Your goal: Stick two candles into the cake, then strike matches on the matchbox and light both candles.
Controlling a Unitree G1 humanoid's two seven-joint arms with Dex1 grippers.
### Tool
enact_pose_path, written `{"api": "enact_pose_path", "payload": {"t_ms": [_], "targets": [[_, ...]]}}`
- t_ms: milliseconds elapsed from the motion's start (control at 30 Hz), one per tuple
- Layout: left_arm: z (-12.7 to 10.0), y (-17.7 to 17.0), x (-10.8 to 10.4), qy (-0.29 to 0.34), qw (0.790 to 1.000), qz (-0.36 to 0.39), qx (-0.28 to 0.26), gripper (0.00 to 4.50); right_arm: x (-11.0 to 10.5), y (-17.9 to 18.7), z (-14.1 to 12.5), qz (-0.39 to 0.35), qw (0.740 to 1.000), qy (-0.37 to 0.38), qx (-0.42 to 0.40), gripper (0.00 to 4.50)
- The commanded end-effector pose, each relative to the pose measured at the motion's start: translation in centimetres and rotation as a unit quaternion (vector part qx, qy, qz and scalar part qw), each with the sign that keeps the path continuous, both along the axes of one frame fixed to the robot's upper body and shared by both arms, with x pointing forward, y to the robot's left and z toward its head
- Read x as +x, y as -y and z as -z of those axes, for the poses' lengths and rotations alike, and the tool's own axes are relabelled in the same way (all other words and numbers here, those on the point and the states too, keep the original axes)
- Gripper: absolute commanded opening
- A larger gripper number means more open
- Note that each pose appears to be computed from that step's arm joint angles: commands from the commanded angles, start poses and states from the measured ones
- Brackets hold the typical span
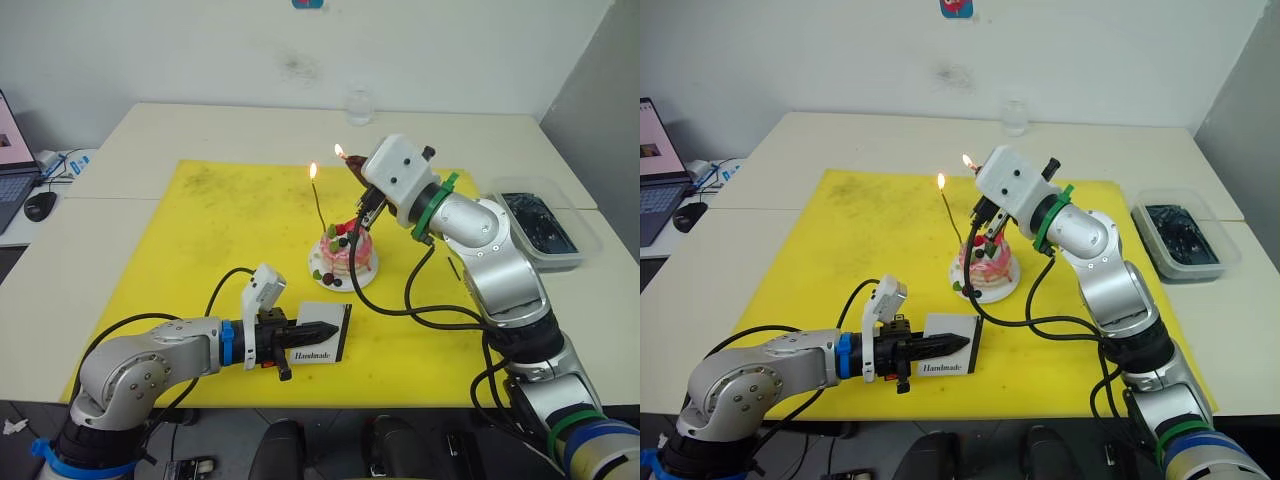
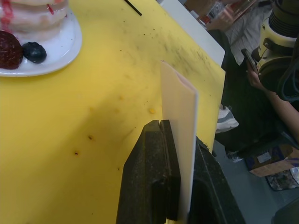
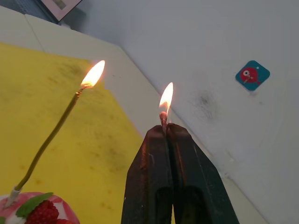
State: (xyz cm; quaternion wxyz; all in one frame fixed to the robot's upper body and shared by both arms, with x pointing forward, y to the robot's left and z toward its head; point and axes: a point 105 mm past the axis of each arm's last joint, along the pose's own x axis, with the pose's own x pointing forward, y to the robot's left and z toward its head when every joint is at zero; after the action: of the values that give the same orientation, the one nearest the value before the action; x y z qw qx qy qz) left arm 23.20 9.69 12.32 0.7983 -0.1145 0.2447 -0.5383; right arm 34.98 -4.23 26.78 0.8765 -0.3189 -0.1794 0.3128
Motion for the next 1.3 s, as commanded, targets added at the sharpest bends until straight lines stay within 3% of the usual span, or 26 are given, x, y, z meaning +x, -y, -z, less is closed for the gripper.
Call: {"api": "enact_pose_path", "payload": {"t_ms": [33,167,267,500,600,800,1167,1300], "targets": [[-0.7,0.6,-0.2,0.015,1.000,0.012,-0.009,0.00,-0.1,3.4,-4.3,0.050,0.996,0.058,0.048,0.02],[-0.6,0.7,-0.2,0.014,1.000,0.012,-0.012,0.00,0.7,10.5,-5.3,0.163,0.981,0.052,0.091,0.02],[-0.5,0.9,-0.3,0.012,1.000,0.013,-0.015,0.00,0.6,15.0,-4.6,0.233,0.964,0.026,0.127,0.02],[-0.4,1.5,-0.1,0.012,1.000,0.014,-0.021,0.00,-0.5,22.9,1.2,0.367,0.914,-0.042,0.168,0.02],[-0.3,1.7,-0.1,0.012,1.000,0.014,-0.023,0.00,-0.7,24.5,3.9,0.397,0.897,-0.071,0.179,0.02],[-0.2,1.9,0.0,0.012,0.999,0.015,-0.026,0.00,-0.2,26.6,6.8,0.428,0.879,-0.103,0.184,0.02],[0.1,2.3,-0.4,0.008,0.999,0.010,-0.034,0.00,1.5,27.7,8.1,0.446,0.868,-0.096,0.195,0.02],[0.3,2.2,-0.6,0.004,0.999,0.011,-0.031,0.00,1.2,27.5,8.2,0.444,0.869,-0.092,0.200,0.98]]}}
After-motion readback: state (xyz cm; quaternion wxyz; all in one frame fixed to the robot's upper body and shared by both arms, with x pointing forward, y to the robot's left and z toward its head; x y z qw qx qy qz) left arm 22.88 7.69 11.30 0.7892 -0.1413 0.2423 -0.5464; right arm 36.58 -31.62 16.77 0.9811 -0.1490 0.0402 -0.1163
